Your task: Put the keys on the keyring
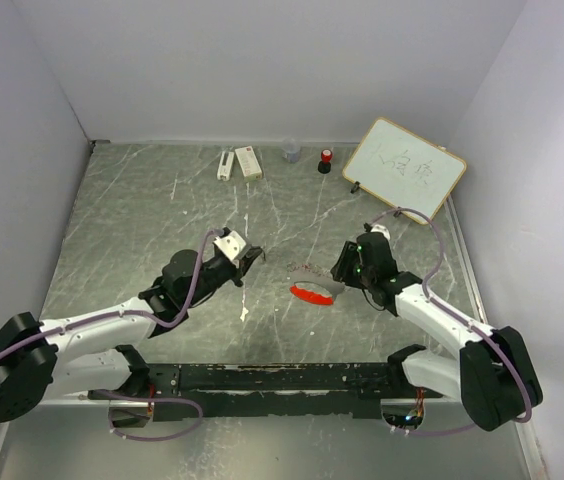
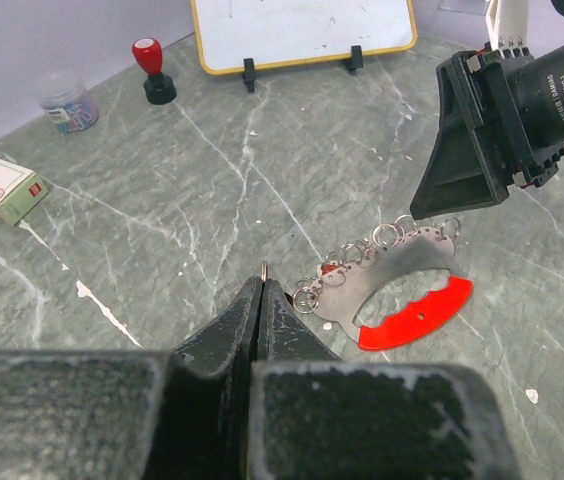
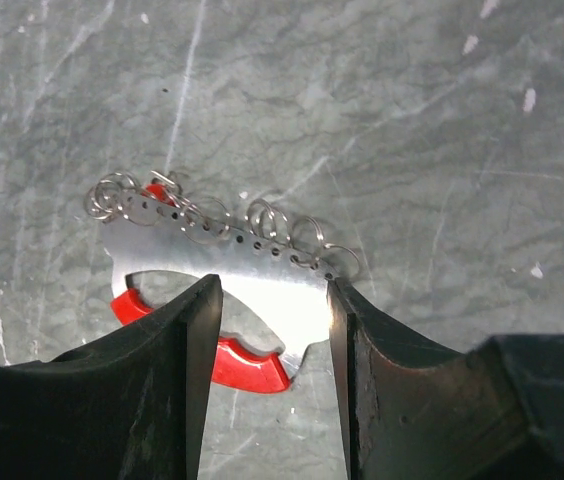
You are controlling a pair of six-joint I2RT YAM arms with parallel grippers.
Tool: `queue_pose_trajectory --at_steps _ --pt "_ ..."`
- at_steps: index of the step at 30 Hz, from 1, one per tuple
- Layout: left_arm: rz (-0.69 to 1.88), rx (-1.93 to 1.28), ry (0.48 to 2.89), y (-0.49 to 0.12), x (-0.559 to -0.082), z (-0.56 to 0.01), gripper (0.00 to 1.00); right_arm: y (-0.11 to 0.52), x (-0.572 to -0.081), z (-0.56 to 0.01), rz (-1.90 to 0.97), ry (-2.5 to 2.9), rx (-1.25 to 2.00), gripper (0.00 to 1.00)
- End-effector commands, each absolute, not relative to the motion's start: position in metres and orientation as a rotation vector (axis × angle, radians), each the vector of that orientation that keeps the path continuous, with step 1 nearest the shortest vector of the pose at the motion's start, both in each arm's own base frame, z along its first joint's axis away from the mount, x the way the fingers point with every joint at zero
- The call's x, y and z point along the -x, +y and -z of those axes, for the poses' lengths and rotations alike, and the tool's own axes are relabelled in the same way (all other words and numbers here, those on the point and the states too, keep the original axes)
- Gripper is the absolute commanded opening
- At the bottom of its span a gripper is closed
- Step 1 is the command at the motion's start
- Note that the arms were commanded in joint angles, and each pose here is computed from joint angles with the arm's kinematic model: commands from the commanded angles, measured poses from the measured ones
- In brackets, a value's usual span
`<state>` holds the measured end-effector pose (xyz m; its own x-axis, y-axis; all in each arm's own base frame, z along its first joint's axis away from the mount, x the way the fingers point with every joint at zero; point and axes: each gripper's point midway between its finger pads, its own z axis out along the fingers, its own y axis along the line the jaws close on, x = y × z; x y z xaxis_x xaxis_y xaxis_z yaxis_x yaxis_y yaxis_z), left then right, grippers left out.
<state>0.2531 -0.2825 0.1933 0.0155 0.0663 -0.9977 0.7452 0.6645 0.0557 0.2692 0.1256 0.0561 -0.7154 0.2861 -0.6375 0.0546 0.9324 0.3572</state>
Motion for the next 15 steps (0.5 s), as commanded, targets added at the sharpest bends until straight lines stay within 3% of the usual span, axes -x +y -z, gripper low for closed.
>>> queue_pose_trajectory --at_steps 1,15 --pt "0.658 -0.703 1.443 -0.289 -0.251 -0.201 0.07 0.112 -0.257 -0.043 -0.343 2.385 -0.323 0.46" --pt "0.658 -0.714 1.464 -0.29 -0.251 -0.192 0.07 0.106 -0.252 -0.027 -0.302 2.405 -0.352 0.47"
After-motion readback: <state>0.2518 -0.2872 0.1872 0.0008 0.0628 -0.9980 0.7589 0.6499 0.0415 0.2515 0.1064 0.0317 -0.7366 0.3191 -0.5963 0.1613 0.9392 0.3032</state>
